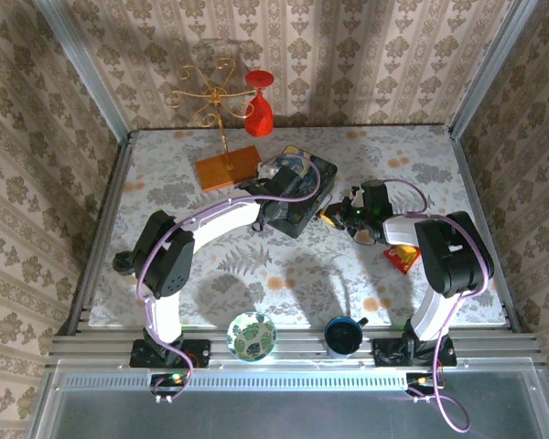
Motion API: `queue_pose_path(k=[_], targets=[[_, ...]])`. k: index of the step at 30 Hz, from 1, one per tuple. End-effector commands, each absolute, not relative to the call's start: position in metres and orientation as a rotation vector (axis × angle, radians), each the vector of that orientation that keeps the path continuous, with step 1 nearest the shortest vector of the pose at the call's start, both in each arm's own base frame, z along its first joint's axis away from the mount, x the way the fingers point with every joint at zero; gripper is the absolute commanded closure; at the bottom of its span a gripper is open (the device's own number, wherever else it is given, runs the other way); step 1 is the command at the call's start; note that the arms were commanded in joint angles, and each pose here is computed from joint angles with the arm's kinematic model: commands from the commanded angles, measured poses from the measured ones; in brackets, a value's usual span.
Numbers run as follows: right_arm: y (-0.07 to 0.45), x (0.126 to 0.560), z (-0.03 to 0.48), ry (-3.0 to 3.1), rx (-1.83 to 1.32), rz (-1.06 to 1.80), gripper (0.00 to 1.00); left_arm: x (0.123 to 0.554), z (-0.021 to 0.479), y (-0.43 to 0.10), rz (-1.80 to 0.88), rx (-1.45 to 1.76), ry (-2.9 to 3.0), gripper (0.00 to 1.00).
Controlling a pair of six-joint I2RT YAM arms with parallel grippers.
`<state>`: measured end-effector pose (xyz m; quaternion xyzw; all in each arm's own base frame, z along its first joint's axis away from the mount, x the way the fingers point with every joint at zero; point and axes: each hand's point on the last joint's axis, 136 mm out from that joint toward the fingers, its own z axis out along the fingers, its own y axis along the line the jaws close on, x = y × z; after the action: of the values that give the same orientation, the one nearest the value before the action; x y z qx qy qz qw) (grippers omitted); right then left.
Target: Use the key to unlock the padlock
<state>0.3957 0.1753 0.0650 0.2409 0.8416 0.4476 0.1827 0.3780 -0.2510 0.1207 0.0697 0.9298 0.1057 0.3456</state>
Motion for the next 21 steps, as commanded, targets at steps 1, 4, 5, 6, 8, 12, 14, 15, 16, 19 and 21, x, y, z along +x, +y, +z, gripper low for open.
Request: queue_pose_path(k=[1, 4, 5, 6, 8, 12, 14, 15, 16, 19, 21], targets=[[0.164, 0.417, 0.084, 2.248, 0.713, 1.262, 1.0, 0.367, 0.124, -0.238, 0.324, 0.185, 2.43, 0.0], [0.165, 0.416, 0.083, 2.249, 0.715, 1.267, 1.0, 0.368, 0.125, -0.238, 0.319, 0.183, 2.428, 0.0], [0.165, 0.415, 0.083, 2.251, 0.711, 1.265, 1.0, 0.368, 0.125, -0.239, 0.316, 0.184, 2.426, 0.0], [0.164, 0.414, 0.084, 2.252, 0.709, 1.261, 1.0, 0.369, 0.127, -0.241, 0.313, 0.193, 2.424, 0.0], [0.164, 0.41, 0.083, 2.268, 0.698, 1.243, 1.0, 0.371, 0.133, -0.245, 0.319, 0.218, 2.404, 0.0], [0.16, 0.4, 0.08, 2.326, 0.67, 1.17, 1.0, 0.374, 0.143, -0.261, 0.338, 0.282, 2.36, 0.0], [0.156, 0.399, 0.079, 2.329, 0.679, 1.148, 1.0, 0.375, 0.142, -0.265, 0.339, 0.293, 2.36, 0.0], [0.156, 0.401, 0.081, 2.321, 0.68, 1.154, 1.0, 0.375, 0.14, -0.267, 0.336, 0.296, 2.364, 0.0], [0.157, 0.403, 0.083, 2.316, 0.679, 1.167, 1.0, 0.375, 0.138, -0.267, 0.336, 0.299, 2.369, 0.0], [0.163, 0.412, 0.09, 2.293, 0.679, 1.22, 1.0, 0.374, 0.132, -0.268, 0.345, 0.308, 2.382, 0.0], [0.165, 0.418, 0.094, 2.278, 0.685, 1.247, 1.0, 0.373, 0.129, -0.266, 0.356, 0.31, 2.387, 0.0]])
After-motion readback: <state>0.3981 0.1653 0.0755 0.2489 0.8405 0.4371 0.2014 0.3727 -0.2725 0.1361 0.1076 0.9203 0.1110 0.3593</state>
